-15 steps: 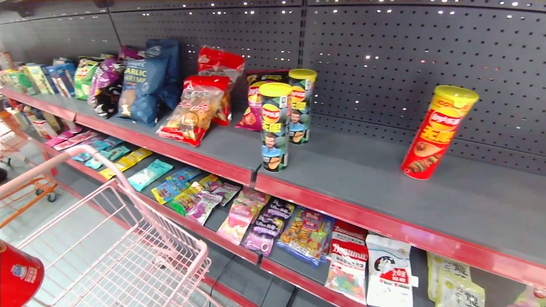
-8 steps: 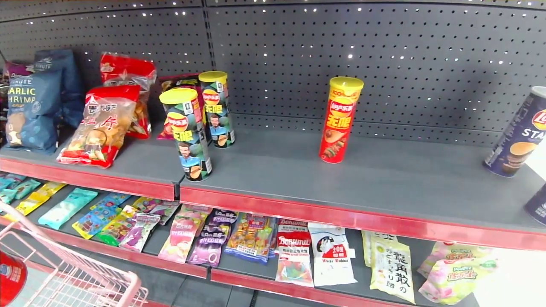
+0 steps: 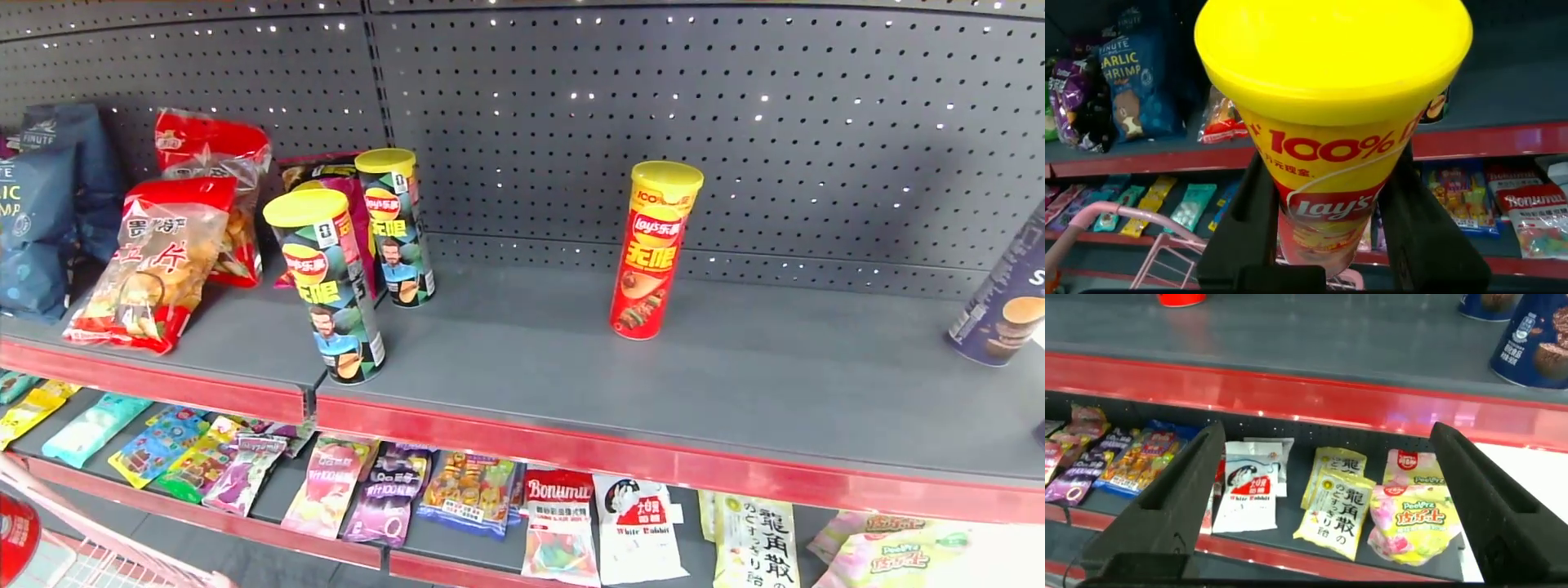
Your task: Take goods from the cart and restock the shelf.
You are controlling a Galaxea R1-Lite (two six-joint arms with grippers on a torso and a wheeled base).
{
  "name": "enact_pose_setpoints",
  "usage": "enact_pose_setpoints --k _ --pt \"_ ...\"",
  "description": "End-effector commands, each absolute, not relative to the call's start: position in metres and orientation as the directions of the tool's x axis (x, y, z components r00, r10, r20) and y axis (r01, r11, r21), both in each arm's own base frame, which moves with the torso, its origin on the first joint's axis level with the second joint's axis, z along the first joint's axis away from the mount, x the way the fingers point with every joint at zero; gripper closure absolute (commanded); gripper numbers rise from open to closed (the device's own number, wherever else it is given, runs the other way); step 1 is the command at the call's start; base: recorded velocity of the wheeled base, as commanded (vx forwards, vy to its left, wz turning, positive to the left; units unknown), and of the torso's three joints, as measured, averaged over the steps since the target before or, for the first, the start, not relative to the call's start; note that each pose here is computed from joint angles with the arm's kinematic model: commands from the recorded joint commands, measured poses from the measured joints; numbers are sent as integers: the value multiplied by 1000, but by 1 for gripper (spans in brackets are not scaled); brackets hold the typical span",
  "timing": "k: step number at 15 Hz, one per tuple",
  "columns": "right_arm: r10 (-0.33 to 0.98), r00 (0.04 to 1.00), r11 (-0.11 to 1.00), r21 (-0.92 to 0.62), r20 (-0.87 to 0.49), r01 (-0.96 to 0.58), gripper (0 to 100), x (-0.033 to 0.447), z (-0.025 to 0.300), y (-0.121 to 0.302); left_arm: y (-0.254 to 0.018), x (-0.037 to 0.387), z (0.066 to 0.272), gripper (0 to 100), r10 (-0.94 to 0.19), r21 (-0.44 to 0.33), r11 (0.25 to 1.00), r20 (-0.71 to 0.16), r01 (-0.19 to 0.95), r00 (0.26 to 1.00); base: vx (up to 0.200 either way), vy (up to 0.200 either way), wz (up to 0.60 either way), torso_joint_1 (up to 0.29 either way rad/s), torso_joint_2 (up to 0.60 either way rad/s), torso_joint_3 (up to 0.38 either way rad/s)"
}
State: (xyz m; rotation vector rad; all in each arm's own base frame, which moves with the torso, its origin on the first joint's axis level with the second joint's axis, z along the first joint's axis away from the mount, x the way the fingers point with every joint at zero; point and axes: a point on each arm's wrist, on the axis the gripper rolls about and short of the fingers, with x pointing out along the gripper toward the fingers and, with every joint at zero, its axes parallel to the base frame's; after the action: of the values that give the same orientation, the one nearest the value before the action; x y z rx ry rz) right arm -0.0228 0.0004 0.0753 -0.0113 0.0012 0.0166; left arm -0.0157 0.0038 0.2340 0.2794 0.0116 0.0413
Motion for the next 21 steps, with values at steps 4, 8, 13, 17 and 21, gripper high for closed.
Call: enact_pose_setpoints --k 4,8,13,17,21 --pt "18 1000 1000 -15 -2 -18 0 -23 75 0 4 -37 220 100 -14 274 962 64 -4 998 0 0 0 0 0 0" --pt "165 984 984 63 73 -169 0 -5 211 2 5 -51 203 100 -128 277 956 93 98 987 0 0 0 0 0 0" --pt "450 890 881 -124 -72 -456 0 78 272 24 4 -44 185 100 -198 146 971 35 191 980 0 0 0 0 0 0" --pt "568 791 799 -80 -227 -597 0 144 273 65 3 -41 184 100 -221 102 971 15 218 975 0 0 0 0 0 0" --pt "608 741 763 -47 -286 -645 0 207 254 92 4 -41 183 100 -194 114 975 14 191 981 0 0 0 0 0 0"
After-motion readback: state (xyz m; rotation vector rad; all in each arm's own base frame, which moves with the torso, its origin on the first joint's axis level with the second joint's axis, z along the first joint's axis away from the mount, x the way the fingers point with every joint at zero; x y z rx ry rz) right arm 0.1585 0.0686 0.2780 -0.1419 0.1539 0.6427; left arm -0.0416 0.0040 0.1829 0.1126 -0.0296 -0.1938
